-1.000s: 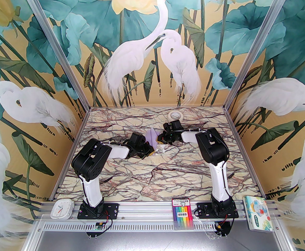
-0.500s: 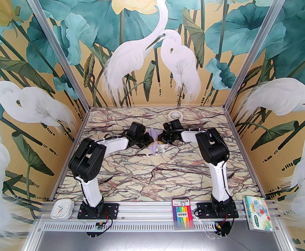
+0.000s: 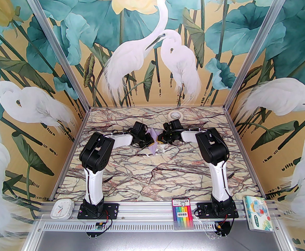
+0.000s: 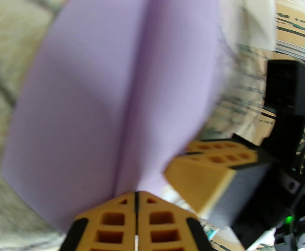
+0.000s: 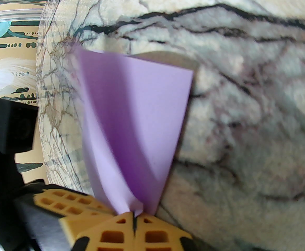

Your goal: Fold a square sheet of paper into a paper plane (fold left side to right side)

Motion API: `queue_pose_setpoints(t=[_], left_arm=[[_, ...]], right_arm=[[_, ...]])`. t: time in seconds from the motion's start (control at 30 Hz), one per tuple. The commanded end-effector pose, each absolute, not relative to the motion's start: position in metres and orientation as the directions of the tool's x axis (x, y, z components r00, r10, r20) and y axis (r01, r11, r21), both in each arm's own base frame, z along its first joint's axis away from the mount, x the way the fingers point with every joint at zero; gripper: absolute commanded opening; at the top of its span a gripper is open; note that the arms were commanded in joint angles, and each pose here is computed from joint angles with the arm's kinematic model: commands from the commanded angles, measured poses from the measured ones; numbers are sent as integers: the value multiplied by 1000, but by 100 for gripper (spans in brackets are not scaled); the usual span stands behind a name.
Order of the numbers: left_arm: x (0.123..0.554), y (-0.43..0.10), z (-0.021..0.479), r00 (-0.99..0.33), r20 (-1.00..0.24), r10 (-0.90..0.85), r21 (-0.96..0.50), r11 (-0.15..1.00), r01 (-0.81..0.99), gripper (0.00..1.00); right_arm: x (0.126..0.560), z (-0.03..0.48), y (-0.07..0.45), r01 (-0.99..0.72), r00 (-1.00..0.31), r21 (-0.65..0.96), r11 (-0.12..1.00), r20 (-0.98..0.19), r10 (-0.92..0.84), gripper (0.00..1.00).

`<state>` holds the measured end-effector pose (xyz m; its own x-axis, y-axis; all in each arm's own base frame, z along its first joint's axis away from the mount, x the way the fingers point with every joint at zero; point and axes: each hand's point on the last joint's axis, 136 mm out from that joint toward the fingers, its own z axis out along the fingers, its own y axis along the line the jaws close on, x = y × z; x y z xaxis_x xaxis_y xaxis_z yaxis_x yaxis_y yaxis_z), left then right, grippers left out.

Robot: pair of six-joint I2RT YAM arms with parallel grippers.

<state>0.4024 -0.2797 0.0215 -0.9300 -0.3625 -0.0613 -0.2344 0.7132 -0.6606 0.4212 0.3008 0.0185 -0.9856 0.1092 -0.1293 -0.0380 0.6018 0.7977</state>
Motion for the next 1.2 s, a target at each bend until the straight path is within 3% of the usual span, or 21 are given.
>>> queue_pose_setpoints(t=[0.0, 0.37, 0.63, 1.17], left_arm=[[400, -266, 7, -930, -78, -360, -589, 769, -248, 4], [436, -280, 62, -924, -152, -352, -686, 710, -158, 6], [455, -278, 44, -926, -143, -349, -677, 717, -166, 7], [449, -263, 4, -926, -100, -363, -590, 771, -238, 6]], right_arm=[[421, -10, 292, 0, -986, 754, 656, -109, 126, 1], [420, -10, 292, 1, -987, 756, 654, -105, 123, 1], [419, -12, 293, 1, -987, 757, 654, -103, 121, 1], [419, -8, 293, -4, -987, 757, 653, -107, 118, 3]])
